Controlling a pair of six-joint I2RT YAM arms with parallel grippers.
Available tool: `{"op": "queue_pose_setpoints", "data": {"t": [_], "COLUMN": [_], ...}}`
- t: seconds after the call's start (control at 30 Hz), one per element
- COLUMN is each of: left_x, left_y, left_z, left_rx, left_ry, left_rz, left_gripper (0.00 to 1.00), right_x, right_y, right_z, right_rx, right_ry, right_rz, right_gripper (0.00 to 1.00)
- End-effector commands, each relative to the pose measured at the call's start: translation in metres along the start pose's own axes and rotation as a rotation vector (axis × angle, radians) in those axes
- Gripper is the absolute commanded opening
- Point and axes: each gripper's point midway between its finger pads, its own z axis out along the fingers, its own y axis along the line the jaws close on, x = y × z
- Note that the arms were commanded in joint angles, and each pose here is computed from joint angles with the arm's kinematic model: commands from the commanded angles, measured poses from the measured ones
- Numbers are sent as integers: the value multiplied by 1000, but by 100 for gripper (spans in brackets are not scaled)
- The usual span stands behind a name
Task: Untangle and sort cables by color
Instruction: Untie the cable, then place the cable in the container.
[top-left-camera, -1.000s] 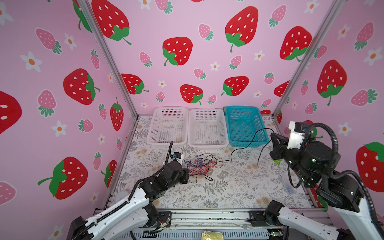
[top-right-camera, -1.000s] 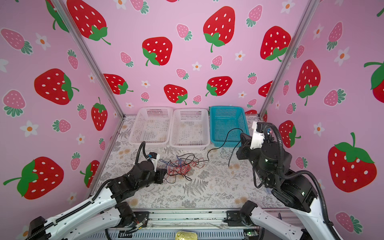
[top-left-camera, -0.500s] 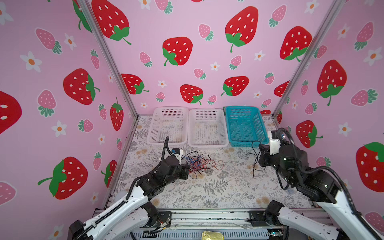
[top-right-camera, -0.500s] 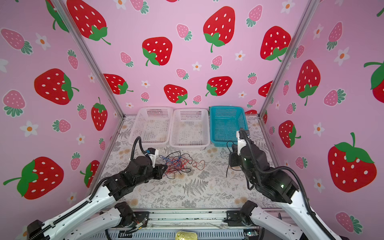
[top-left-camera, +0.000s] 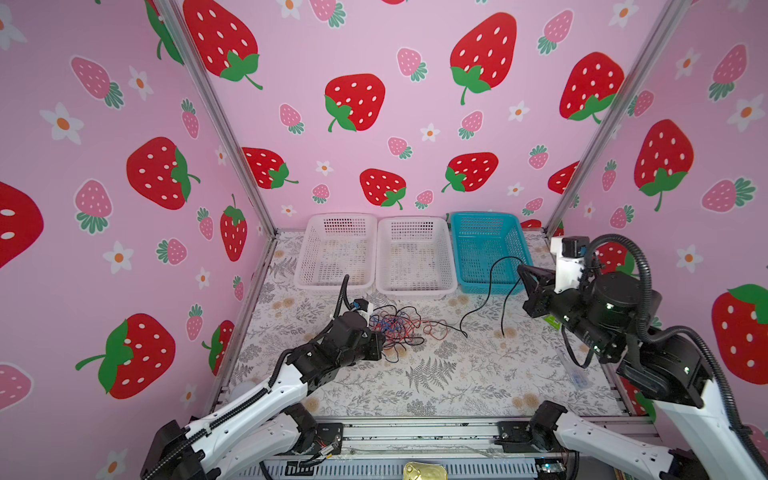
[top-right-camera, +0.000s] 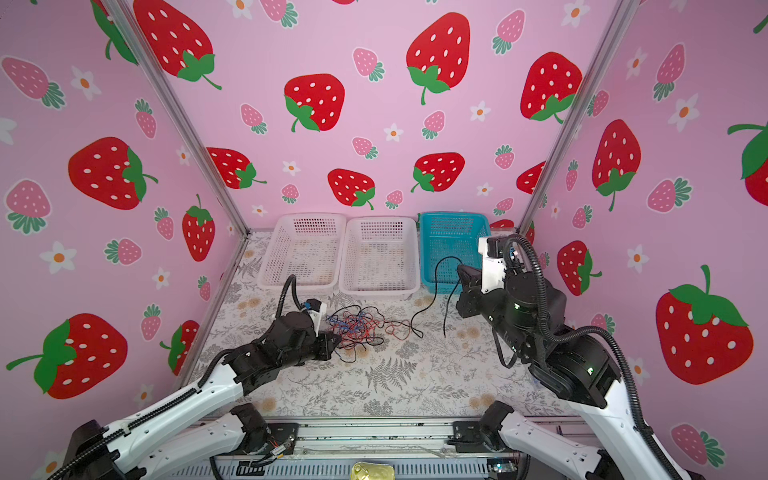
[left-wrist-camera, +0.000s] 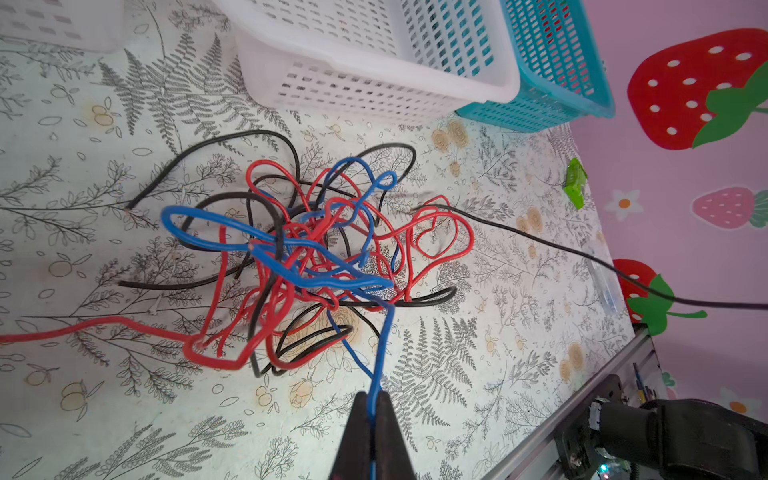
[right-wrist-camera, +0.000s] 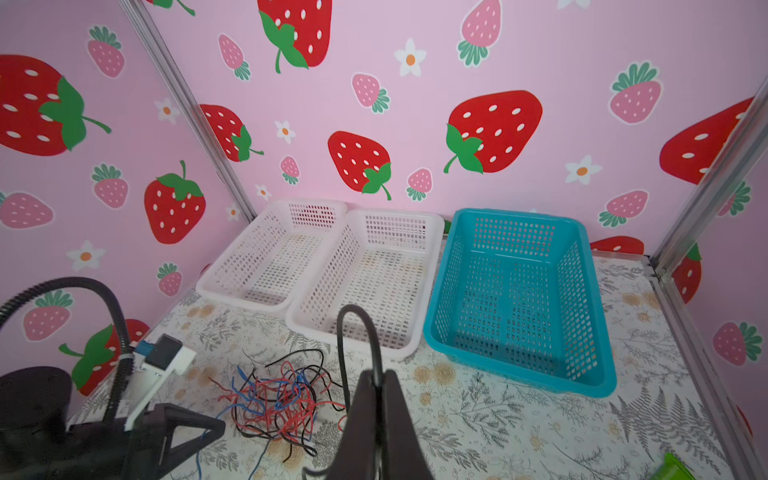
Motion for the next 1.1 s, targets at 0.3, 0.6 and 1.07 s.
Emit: {"op": "queue_pose_setpoints", "data": {"t": [0.3,0.6,1.07], "left_x": [-25,-31,-17], "left_y": [-7,-13,-49], "left_z": [-24,-33,-12], "left_rx": [-60,-69,130], "left_ry": [-34,-9,33], "left_rz": [67,90,445], "left_gripper": [0,0,0], "right_x": [-71,-114,-144], "right_y": [39,53,72], "right_z": [19,45,97], "right_rx": [-97,-74,-92], "right_ry": [-73,-136,-174], "right_rz": [-53,-101,-130], "right_gripper": [0,0,0]}}
